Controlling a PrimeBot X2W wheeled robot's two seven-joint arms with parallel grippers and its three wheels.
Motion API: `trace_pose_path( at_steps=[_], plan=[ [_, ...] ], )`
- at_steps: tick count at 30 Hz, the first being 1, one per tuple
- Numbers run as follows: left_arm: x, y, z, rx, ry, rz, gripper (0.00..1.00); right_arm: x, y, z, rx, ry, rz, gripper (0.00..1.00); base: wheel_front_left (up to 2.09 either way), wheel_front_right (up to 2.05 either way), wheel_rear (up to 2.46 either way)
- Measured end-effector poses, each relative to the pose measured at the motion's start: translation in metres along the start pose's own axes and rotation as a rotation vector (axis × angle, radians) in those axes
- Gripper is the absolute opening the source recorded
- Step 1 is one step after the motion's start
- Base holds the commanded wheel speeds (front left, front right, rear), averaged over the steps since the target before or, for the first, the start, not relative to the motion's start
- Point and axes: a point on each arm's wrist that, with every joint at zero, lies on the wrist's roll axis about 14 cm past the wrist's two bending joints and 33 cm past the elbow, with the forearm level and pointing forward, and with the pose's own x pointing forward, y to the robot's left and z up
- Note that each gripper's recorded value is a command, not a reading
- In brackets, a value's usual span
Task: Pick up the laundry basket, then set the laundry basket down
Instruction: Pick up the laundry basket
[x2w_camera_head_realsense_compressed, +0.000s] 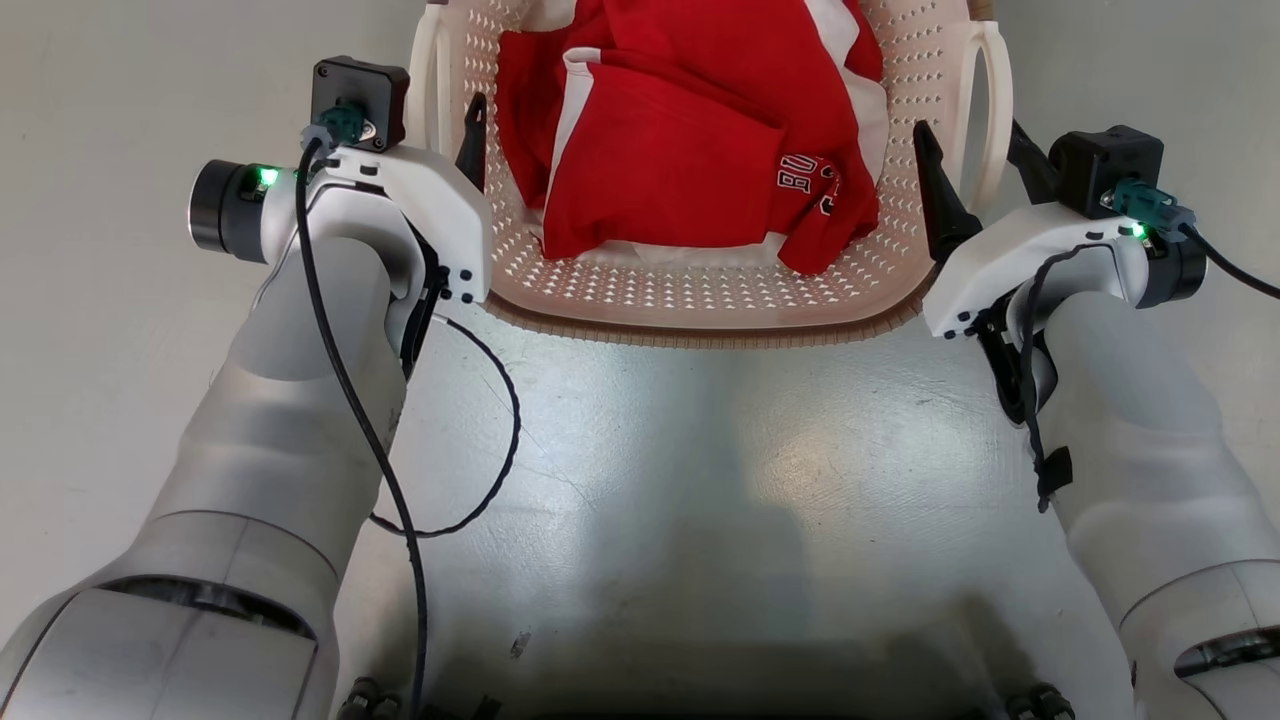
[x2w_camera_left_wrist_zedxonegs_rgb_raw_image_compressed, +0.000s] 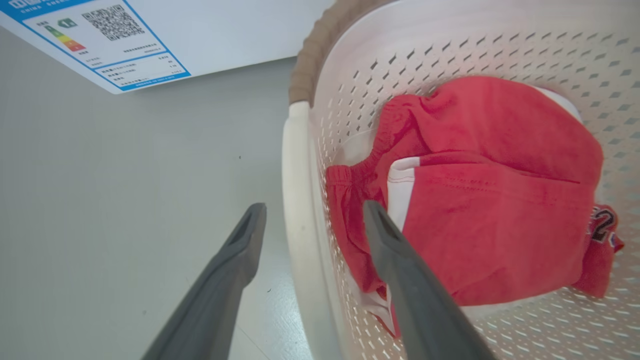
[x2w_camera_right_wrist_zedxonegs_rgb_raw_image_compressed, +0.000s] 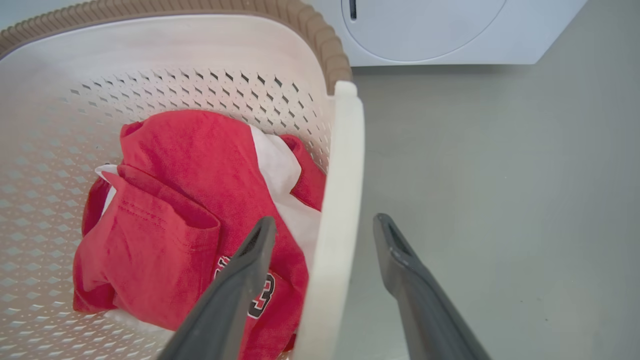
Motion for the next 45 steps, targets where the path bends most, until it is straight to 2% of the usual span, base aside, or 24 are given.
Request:
trace_pose_path(
  at_steps=[15, 16, 17, 18, 26, 33, 39, 45],
  plan=[
    [0.002, -0.003, -0.006, 0.03, 0.03, -0.007, 0.98, 0.002, 0.006, 0.0, 0.003, 0.008, 0.023, 1.0, 0.0, 0.0, 0.0],
    [0.002, -0.004, -0.006, 0.031, 0.031, -0.009, 0.27, 0.002, 0.006, 0.0, 0.005, 0.008, 0.022, 0.59, 0.0, 0.0, 0.0],
    [0.002, -0.004, -0.006, 0.031, 0.032, -0.011, 0.0, 0.001, 0.006, 0.0, 0.007, 0.006, 0.022, 0.15, 0.0, 0.0, 0.0],
    [0.002, -0.005, -0.007, 0.035, 0.035, -0.014, 0.0, 0.001, 0.007, 0.001, 0.004, 0.003, 0.025, 0.0, 0.0, 0.0, 0.0],
    [-0.008, -0.002, 0.003, 0.033, 0.037, 0.005, 0.0, -0.008, 0.008, 0.004, -0.009, 0.018, 0.02, 0.0, 0.0, 0.0, 0.0],
    [-0.041, -0.004, -0.001, 0.008, 0.065, 0.015, 0.0, -0.029, 0.02, 0.015, -0.035, 0.046, 0.039, 0.0, 0.0, 0.0, 0.0],
    [-0.07, -0.008, 0.0, -0.027, 0.076, 0.019, 0.0, -0.057, 0.027, 0.016, -0.008, 0.104, 0.043, 0.0, 0.0, 0.0, 0.0],
    [-0.104, -0.012, -0.003, 0.014, 0.097, 0.002, 0.0, -0.095, 0.04, 0.023, -0.012, 0.124, 0.066, 0.0, 0.0, 0.0, 0.0]
  ],
)
